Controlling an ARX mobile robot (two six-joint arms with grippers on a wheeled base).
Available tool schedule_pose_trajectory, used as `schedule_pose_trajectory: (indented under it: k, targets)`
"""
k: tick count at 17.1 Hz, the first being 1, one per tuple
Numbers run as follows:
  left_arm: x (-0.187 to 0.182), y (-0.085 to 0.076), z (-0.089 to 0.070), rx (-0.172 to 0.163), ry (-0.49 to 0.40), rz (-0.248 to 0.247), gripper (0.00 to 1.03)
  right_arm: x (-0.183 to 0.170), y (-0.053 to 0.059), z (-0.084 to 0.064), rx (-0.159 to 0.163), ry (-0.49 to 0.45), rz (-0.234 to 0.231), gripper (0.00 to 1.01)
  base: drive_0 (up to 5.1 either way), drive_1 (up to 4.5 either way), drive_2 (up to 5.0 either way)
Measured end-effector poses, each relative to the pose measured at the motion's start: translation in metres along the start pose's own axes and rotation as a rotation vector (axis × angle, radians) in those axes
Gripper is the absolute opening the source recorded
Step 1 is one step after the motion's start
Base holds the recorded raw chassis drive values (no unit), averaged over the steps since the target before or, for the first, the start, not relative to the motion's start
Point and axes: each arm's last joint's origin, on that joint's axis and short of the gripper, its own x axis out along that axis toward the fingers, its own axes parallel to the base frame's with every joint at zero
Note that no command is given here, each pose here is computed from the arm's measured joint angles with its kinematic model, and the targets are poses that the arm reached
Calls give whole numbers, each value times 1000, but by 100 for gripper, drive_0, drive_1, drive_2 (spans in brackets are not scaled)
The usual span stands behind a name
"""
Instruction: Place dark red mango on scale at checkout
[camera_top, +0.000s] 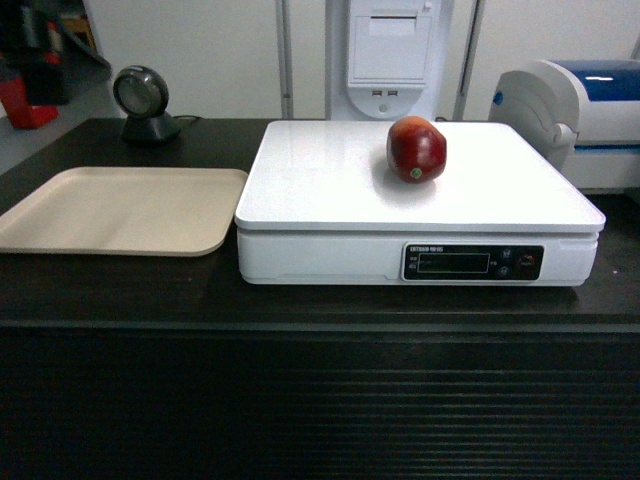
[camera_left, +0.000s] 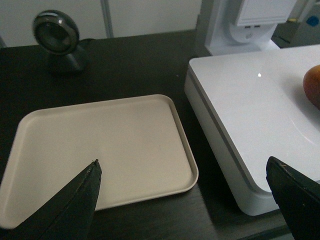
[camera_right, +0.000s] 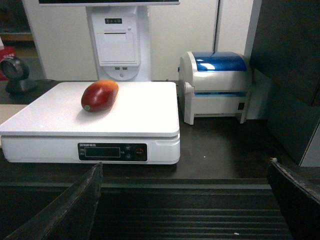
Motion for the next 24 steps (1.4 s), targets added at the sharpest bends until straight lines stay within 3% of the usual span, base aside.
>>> schedule_pose_trajectory:
  k: [3, 6, 7, 8, 9, 12, 14, 16, 19, 24]
  targets:
    - [-57, -5, -2, -52, -94, 84, 98, 0, 0, 0, 0, 0, 0, 98, 0, 0, 0]
    - [-95, -16, -9, -45, -128, 139, 98, 0, 0, 0, 0, 0, 0, 98, 0, 0, 0]
    - [-109, -18, -4, -38, -160, 162, 98, 0, 0, 0, 0, 0, 0, 98, 0, 0, 0]
    - [-120, -18, 3, -27, -216, 202, 97, 0, 0, 0, 0, 0, 0, 98, 0, 0, 0]
    - [-132, -22, 1, -14, -344, 255, 85, 0, 0, 0, 0, 0, 0, 98, 0, 0, 0]
    - [-161, -33, -56, -24, -274, 258, 51, 0, 0, 0, 0, 0, 0, 98, 0, 0, 0]
    - [-184, -40, -80, -21, -297, 258, 28, 0, 0, 0, 0, 0, 0, 98, 0, 0, 0]
    - [-192, -42, -88, -13, -361, 260, 6, 0, 0, 0, 0, 0, 0, 98, 0, 0, 0]
    - [-188, -43, -111, -15, -322, 260, 2, 0, 0, 0, 0, 0, 0, 98, 0, 0, 0]
    - [-190, -44, -127, -14, -330, 261, 2, 0, 0, 0, 0, 0, 0, 98, 0, 0, 0]
